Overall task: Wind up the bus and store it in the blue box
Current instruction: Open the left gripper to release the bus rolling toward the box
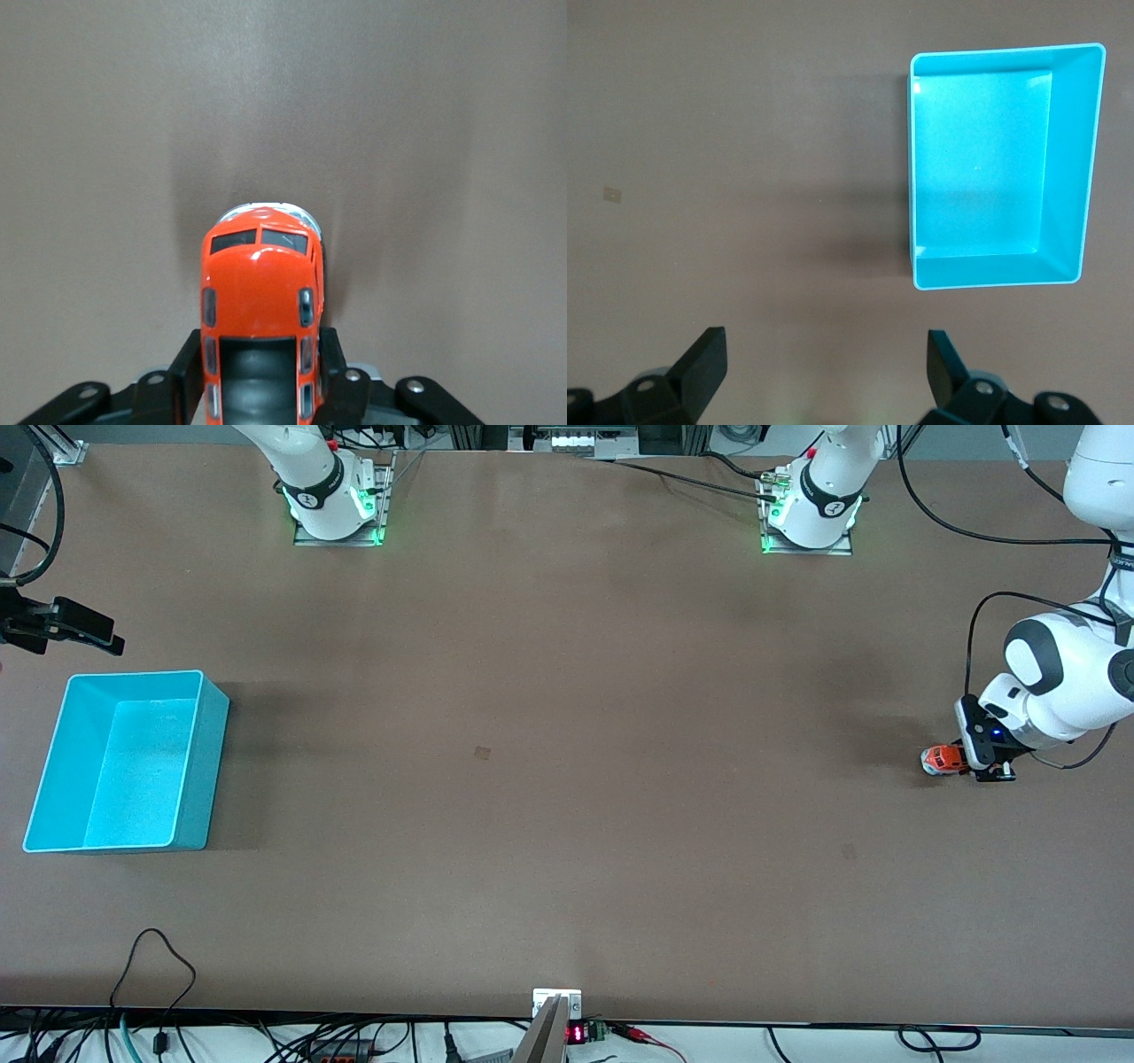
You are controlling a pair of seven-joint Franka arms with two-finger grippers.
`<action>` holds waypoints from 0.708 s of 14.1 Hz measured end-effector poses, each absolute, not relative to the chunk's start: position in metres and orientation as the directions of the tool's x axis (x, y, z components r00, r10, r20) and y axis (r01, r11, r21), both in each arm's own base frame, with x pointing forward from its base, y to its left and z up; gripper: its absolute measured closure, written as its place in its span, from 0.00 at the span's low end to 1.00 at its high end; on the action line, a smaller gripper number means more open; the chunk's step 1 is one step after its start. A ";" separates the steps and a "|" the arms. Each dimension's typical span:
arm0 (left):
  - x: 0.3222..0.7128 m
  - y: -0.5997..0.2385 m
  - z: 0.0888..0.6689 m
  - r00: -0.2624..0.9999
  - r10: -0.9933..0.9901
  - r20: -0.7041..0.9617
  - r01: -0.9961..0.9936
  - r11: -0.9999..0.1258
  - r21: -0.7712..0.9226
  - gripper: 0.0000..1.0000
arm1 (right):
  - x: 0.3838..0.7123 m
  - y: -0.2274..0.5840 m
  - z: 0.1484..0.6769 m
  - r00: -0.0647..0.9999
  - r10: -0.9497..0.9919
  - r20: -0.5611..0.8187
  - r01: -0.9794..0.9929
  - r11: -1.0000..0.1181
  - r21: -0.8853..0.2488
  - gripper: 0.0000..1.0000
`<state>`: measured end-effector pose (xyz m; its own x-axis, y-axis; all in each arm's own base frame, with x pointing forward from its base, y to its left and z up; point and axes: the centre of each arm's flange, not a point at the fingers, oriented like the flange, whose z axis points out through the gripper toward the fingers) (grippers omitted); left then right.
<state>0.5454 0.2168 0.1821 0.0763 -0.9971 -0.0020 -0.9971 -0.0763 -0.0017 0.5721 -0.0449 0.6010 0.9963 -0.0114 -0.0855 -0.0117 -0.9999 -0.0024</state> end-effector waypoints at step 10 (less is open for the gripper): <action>0.577 0.191 0.240 0.076 -0.997 0.029 -0.987 -0.071 0.143 0.00 | 0.572 -0.045 0.601 0.996 -0.012 -0.086 -0.012 -1.000 -0.002 0.00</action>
<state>0.5773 0.1907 0.2402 0.0756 -0.9967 0.0288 -0.9872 -0.0707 0.1431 0.5721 -0.0451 0.6009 0.9963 -0.0117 -0.0856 -0.0120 -0.9999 -0.0024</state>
